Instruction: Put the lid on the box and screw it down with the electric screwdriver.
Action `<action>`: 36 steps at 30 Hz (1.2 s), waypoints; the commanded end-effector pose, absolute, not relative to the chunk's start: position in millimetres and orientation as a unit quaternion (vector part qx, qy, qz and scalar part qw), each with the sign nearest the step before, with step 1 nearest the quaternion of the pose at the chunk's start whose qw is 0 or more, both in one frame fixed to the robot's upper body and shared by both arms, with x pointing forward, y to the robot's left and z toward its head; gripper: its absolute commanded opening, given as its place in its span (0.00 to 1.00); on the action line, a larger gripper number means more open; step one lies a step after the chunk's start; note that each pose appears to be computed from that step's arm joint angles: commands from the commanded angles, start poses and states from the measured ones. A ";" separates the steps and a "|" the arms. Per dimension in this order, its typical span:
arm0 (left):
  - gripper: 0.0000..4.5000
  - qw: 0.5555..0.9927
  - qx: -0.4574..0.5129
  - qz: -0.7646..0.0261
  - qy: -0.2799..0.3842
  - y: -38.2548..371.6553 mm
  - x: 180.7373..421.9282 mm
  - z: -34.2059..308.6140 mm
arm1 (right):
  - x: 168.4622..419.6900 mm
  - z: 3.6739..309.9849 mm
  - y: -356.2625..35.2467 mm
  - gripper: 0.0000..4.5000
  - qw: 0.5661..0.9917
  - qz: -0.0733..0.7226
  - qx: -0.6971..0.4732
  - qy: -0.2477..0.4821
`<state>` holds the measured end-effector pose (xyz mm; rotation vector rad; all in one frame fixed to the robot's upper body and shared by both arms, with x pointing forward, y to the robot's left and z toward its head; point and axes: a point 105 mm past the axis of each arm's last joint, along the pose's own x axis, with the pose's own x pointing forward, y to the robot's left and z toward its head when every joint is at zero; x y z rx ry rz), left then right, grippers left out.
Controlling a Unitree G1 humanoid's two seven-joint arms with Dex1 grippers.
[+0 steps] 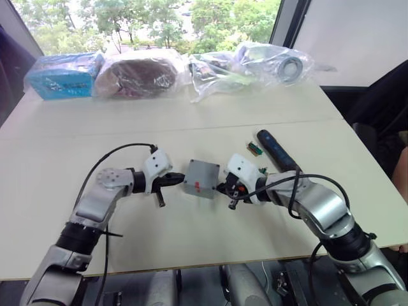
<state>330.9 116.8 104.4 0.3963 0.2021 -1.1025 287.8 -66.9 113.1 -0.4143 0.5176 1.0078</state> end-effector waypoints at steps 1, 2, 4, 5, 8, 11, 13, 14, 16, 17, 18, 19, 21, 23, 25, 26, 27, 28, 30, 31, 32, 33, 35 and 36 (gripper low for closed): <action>0.00 0.813 0.197 -0.544 0.071 103.9 330.0 108.3 | 281.0 134.8 -55.1 0.02 0.818 0.500 -0.199 0.204; 0.00 0.813 0.197 -0.544 0.069 103.6 330.6 108.2 | 281.1 135.5 -55.3 0.02 0.818 0.499 -0.199 0.205; 0.00 0.816 0.198 -0.540 0.066 103.6 333.3 108.7 | 281.6 137.9 -56.8 0.02 0.818 0.498 -0.205 0.204; 0.00 0.816 0.203 -0.538 0.068 104.7 334.2 107.9 | 282.3 139.0 -58.1 0.02 0.818 0.496 -0.211 0.203; 0.00 0.804 0.230 -0.541 0.087 114.9 327.4 101.7 | 288.7 142.7 -67.5 0.02 0.824 0.475 -0.240 0.196; 0.00 0.805 0.233 -0.538 0.095 126.3 319.1 103.6 | 292.8 146.7 -79.6 0.02 0.829 0.458 -0.261 0.185; 0.00 0.802 0.237 -0.539 0.103 134.0 311.1 104.3 | 298.2 150.5 -87.6 0.02 0.837 0.444 -0.268 0.176; 0.00 0.800 0.239 -0.540 0.107 137.5 307.0 104.7 | 301.6 152.6 -90.7 0.02 0.841 0.437 -0.269 0.169; 0.00 0.793 0.236 -0.549 0.121 142.2 295.9 105.6 | 309.0 157.7 -92.9 0.02 0.848 0.428 -0.279 0.142; 0.00 0.788 0.232 -0.556 0.127 142.7 290.0 106.5 | 313.1 159.2 -93.0 0.02 0.851 0.423 -0.282 0.131; 0.00 0.785 0.229 -0.561 0.129 142.1 285.4 107.9 | 317.6 159.7 -92.6 0.02 0.853 0.419 -0.286 0.122; 0.00 0.784 0.227 -0.564 0.129 140.9 282.4 109.4 | 321.0 160.0 -91.7 0.02 0.854 0.417 -0.290 0.113; 0.00 0.783 0.218 -0.568 0.127 136.2 278.9 111.8 | 325.9 160.1 -87.8 0.02 0.855 0.420 -0.286 0.100; 0.00 0.783 0.212 -0.571 0.125 131.8 277.6 113.2 | 329.1 159.3 -83.2 0.02 0.859 0.426 -0.269 0.094; 0.00 0.788 0.208 -0.566 0.121 129.1 280.2 114.3 | 331.2 157.2 -77.5 0.02 0.857 0.437 -0.259 0.088; 0.00 0.792 0.204 -0.564 0.117 127.1 281.6 115.2 | 331.8 154.4 -74.1 0.02 0.855 0.445 -0.251 0.087; 0.00 0.795 0.201 -0.561 0.114 125.2 283.7 115.9 | 332.5 151.3 -70.7 0.02 0.853 0.452 -0.247 0.086; 0.00 0.797 0.200 -0.559 0.112 123.7 285.2 116.2 | 332.5 148.7 -68.0 0.02 0.850 0.459 -0.242 0.086; 0.00 0.799 0.202 -0.556 0.109 121.4 288.7 116.1 | 332.0 143.7 -65.3 0.02 0.846 0.469 -0.234 0.092; 0.00 0.800 0.203 -0.555 0.107 120.7 290.3 116.3 | 331.8 141.5 -64.8 0.02 0.844 0.472 -0.235 0.095; 0.00 0.801 0.202 -0.554 0.105 120.0 292.1 116.6 | 331.2 139.7 -64.3 0.02 0.843 0.475 -0.233 0.098; 0.00 0.802 0.202 -0.552 0.103 119.6 294.0 116.9 | 330.1 138.1 -63.9 0.02 0.841 0.479 -0.230 0.103; 0.00 0.804 0.206 -0.549 0.099 118.8 298.6 117.8 | 325.3 135.3 -62.9 0.02 0.834 0.490 -0.229 0.110; 0.00 0.804 0.208 -0.548 0.098 118.4 300.5 118.4 | 322.7 134.5 -62.4 0.02 0.831 0.494 -0.228 0.113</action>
